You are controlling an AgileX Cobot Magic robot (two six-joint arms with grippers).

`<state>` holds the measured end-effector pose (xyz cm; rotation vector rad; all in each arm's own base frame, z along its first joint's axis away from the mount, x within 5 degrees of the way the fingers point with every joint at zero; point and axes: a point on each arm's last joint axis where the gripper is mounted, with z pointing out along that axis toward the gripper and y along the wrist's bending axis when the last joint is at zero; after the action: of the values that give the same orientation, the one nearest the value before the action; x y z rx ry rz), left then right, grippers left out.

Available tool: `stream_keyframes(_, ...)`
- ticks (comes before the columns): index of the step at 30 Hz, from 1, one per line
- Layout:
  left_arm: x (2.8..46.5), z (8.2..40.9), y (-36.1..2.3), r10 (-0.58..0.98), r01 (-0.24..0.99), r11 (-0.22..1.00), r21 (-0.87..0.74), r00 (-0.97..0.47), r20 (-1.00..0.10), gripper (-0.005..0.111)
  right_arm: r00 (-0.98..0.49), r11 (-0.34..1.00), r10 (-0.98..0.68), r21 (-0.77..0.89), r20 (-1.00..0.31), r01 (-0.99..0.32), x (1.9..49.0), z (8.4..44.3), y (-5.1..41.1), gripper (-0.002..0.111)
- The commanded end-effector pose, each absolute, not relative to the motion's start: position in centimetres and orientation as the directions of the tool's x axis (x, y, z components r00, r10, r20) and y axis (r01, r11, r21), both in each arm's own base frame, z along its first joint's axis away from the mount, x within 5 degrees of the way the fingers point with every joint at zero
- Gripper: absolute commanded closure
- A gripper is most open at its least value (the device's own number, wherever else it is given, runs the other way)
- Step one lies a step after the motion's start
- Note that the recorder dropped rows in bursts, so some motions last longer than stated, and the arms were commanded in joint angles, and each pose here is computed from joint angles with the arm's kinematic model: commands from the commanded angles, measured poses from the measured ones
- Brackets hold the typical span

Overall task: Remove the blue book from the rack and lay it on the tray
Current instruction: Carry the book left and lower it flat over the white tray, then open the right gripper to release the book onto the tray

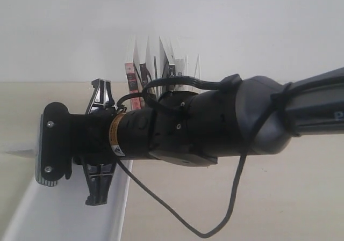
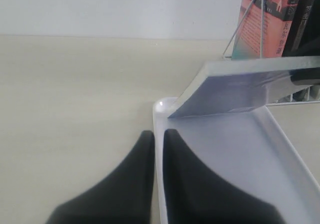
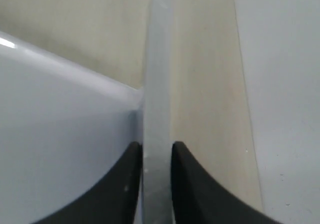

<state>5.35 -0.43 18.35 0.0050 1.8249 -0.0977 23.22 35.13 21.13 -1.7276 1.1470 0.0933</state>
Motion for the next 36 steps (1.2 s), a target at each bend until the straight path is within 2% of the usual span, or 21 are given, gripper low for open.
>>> stream_keyframes(1,5.4,18.3,-0.4,-0.057,0.049,0.996,-0.071,-0.25,-0.967,0.101,0.548,-0.006,-0.62,-0.695,-0.562,-0.719,23.3,21.8,35.3,0.066)
stream_keyframes(3,5.4,18.3,-0.4,-0.057,0.049,0.996,-0.071,-0.25,-0.967,0.101,0.527,0.012,-0.62,-0.678,-0.582,-0.735,23.3,21.8,35.3,0.06)
stream_keyframes(9,5.4,18.3,-0.4,-0.057,0.049,0.996,-0.071,-0.25,-0.967,0.101,0.436,0.115,-0.566,-0.591,-0.699,-0.798,23.1,22.8,35.4,0.052)
stream_keyframes(22,5.4,18.3,-0.4,-0.057,0.049,0.996,-0.071,-0.25,-0.967,0.101,0.408,0.213,-0.483,-0.556,-0.775,-0.803,22.3,27.2,34.4,0.051)
stream_keyframes(30,5.4,18.3,-0.4,-0.057,0.049,0.996,-0.071,-0.25,-0.967,0.101,0.449,0.346,-0.346,-0.557,-0.824,-0.755,19.4,36.4,30.4,0.051)
stream_keyframes(36,5.4,18.3,-0.4,-0.057,0.049,0.996,-0.071,-0.25,-0.967,0.101,0.348,0.448,-0.398,-0.511,-0.849,-0.734,18.4,39.5,26.7,0.051)
